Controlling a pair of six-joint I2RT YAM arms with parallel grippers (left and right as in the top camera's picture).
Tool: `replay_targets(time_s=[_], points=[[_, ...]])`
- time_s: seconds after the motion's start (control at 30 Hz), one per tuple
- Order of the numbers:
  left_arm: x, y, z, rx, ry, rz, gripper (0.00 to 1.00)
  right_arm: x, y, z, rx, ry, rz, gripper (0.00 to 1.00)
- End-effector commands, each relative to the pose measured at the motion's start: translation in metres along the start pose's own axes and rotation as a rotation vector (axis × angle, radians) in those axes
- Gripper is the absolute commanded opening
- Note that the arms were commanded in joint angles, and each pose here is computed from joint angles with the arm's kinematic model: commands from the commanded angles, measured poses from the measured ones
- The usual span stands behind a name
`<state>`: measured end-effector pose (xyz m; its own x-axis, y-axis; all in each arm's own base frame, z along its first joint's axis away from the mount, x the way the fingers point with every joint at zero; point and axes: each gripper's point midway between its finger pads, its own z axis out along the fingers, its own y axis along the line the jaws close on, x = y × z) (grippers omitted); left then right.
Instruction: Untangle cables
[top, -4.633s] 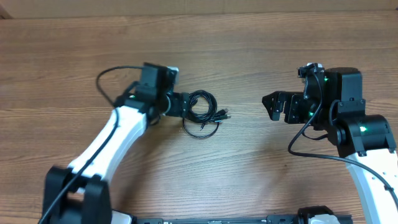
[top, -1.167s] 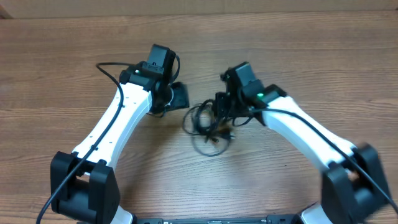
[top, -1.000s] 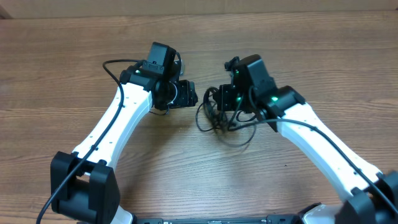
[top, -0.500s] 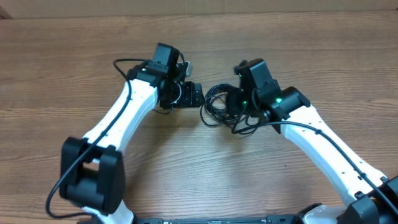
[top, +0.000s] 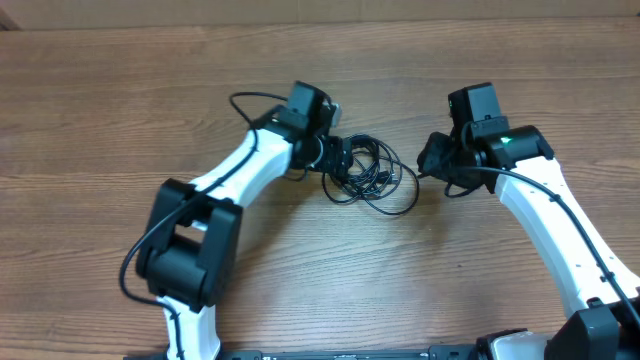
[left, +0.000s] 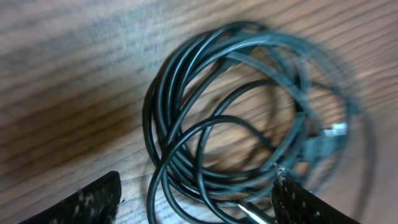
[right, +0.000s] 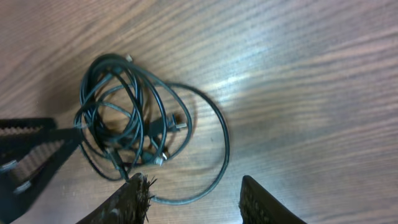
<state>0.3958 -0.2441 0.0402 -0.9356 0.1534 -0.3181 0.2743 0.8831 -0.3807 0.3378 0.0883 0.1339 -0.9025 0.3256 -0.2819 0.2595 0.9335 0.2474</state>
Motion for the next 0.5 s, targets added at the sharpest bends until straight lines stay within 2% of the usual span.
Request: replay_targets(time_s=[0.0, 0.1, 0.17, 0.2, 0.3, 0.33, 0.47], points=[[0.019, 0.023, 0.028, -0.167, 0.048, 0.055, 0.75, -0.004, 0.008, -0.017, -0.057, -0.013, -0.014, 0.45], [0.028, 0.025, 0.036, -0.197, 0.076, 0.065, 0.68, -0.004, 0.008, -0.017, -0.057, -0.013, -0.020, 0.46], [0.031, 0.024, 0.037, -0.198, 0.087, 0.066, 0.56, -0.004, 0.008, -0.017, -0.057, -0.013, -0.020, 0.46], [0.032, 0.024, 0.036, -0.199, 0.093, 0.066, 0.48, -0.004, 0.008, -0.017, -0.057, -0.013, -0.020, 0.46], [0.034, 0.024, 0.031, -0.207, 0.117, 0.058, 0.12, -0.004, 0.008, -0.017, -0.057, -0.013, -0.020, 0.46], [0.033, 0.024, 0.027, -0.209, 0.123, 0.055, 0.04, -0.004, 0.008, -0.017, -0.057, -0.013, -0.020, 0.46], [0.018, 0.016, 0.004, -0.211, 0.119, 0.051, 0.04, -0.005, 0.009, -0.017, -0.060, -0.019, -0.021, 0.47]])
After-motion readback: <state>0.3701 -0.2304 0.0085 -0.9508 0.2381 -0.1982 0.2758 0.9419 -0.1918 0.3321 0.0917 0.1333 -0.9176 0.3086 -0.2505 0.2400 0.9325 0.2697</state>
